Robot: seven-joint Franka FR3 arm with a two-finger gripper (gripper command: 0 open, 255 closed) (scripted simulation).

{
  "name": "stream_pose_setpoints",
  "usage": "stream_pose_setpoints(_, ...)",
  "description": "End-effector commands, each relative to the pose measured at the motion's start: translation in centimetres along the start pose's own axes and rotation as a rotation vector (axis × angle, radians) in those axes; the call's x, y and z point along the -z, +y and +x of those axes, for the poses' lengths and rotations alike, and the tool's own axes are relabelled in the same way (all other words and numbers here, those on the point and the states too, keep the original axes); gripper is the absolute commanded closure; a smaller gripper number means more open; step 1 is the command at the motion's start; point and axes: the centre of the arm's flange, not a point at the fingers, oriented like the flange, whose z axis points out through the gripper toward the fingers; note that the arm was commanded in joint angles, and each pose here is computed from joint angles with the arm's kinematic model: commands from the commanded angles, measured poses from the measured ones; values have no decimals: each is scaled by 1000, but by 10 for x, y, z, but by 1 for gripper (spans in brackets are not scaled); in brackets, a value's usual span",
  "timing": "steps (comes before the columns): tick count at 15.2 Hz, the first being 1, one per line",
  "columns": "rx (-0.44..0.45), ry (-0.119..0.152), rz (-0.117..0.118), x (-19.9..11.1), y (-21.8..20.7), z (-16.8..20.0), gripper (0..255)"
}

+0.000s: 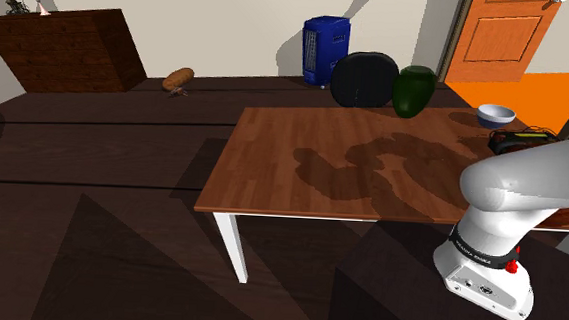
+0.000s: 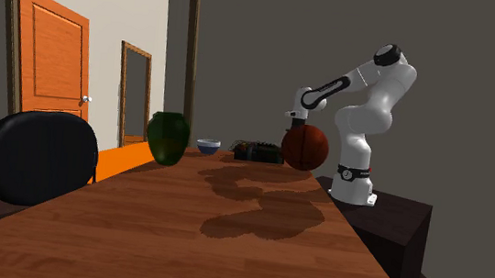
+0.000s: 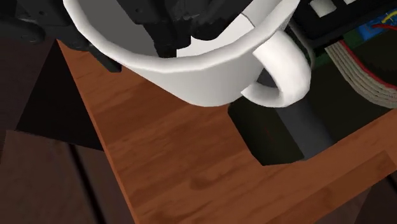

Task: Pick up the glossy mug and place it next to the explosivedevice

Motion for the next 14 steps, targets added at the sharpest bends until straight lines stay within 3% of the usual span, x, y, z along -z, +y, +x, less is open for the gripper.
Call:
stream_pose_setpoints(1,1,1,2,-1,0,1,0)
stream_pose_setpoints(9,627,116,-151,66,46,-70,0)
stream_pose_setpoints(10,666,123,-160,70,50,-74,0)
stream_pose_setpoints(14,666,123,-160,49,52,-71,0)
